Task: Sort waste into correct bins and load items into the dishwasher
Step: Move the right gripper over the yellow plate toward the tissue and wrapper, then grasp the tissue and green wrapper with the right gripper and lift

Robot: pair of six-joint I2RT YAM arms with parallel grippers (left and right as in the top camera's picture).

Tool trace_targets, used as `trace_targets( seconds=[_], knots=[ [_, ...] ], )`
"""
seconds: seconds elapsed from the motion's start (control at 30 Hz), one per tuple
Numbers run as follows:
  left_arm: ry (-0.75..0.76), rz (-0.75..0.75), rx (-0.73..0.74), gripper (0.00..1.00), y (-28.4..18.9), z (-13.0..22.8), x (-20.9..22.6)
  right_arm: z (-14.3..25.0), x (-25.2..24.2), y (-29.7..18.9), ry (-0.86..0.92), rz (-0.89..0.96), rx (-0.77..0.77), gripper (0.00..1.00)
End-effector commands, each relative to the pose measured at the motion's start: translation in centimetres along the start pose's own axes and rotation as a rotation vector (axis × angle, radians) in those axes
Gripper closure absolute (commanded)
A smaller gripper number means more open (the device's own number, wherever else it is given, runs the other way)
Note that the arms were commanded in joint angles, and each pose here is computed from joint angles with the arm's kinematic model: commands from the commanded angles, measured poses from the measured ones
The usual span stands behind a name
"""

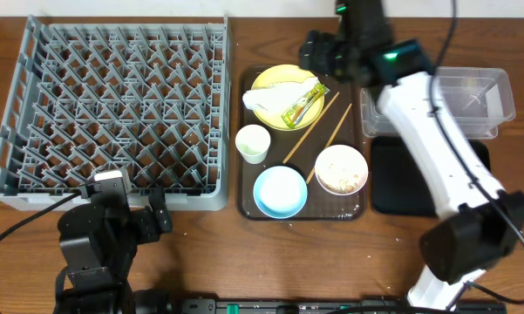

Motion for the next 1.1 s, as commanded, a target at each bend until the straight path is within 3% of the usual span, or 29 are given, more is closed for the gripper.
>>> trace_targets(
  seconds=[0.0, 0.5, 1.07],
  knots=[
    [0.008, 0.007, -0.017, 0.07, -0.5, -0.5, -0.2, 0.8, 0.1, 2.5, 0.133, 0.175, -0.060, 0.13],
    [0.008, 0.007, -0.016, 0.07, -0.5, -0.5, -0.2, 5.6, -0.7, 13.3, 0.196, 0.155, 0.130, 0.01],
    [0.009, 0.007, -0.017, 0.07, -0.5, -0.5, -0.2, 7.1, -2.2, 16.5, 0.247, 0.236, 0.223, 0.01]
  ],
)
Point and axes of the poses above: each gripper's point midway between its finger pads, its own y axis out along the fingers, its own x axis along the line the jaws close on, z = x × y, the point moved 7 cm from there along -y, back along the fingers, and after that the axes turned 5 degrees about -y, right-handed, at the moved point
